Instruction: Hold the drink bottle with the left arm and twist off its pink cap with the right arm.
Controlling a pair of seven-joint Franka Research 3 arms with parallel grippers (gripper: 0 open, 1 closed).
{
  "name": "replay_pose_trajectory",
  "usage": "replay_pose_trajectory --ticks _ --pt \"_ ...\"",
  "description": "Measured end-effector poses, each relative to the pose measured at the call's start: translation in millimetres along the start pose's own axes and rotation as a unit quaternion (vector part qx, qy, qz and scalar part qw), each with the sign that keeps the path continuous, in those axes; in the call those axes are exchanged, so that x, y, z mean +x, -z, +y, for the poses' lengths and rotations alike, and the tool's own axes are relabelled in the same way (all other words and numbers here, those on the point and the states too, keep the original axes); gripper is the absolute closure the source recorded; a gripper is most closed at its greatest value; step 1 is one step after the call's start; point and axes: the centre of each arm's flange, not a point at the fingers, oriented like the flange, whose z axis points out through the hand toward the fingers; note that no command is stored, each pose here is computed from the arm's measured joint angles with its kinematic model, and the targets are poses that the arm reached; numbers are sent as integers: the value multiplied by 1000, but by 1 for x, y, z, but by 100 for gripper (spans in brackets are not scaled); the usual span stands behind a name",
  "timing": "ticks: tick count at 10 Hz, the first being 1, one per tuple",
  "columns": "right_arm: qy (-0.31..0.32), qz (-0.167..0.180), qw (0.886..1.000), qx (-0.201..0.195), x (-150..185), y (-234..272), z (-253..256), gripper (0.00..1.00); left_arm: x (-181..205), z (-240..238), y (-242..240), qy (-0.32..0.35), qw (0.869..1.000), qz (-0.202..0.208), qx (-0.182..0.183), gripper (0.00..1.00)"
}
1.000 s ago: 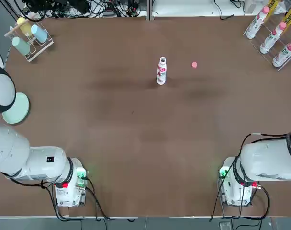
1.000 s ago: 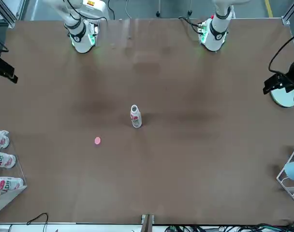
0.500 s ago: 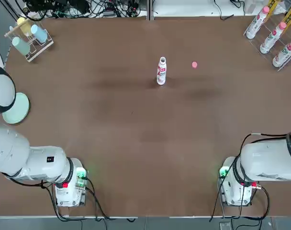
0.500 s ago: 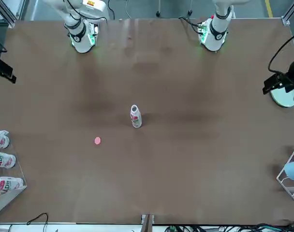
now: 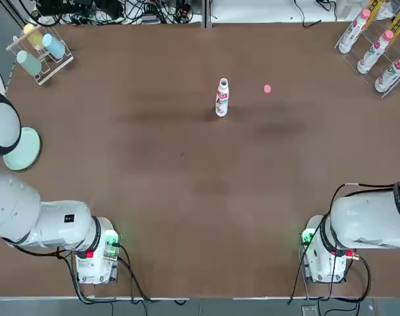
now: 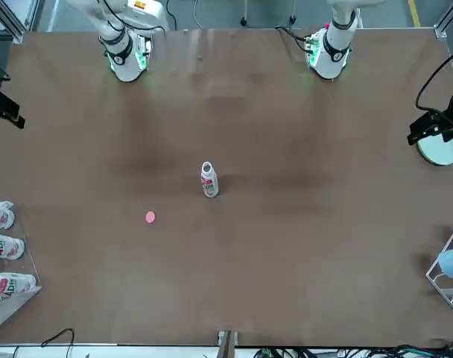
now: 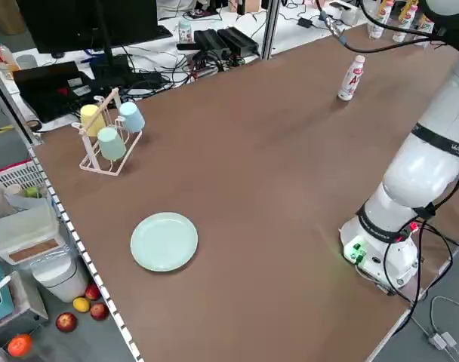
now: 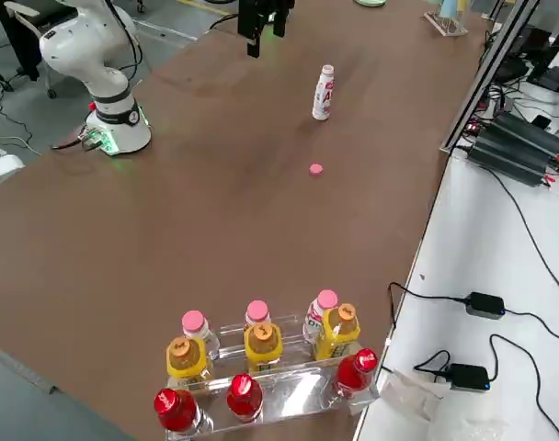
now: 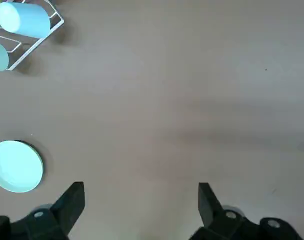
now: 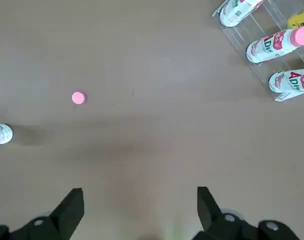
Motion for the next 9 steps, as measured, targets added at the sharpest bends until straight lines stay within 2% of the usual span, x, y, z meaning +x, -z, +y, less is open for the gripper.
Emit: replay_pose_trajectory --ticks 9 --pt "-1 7 1000 0 0 6 1 0 1 -1 7 1 1000 19 -1 0"
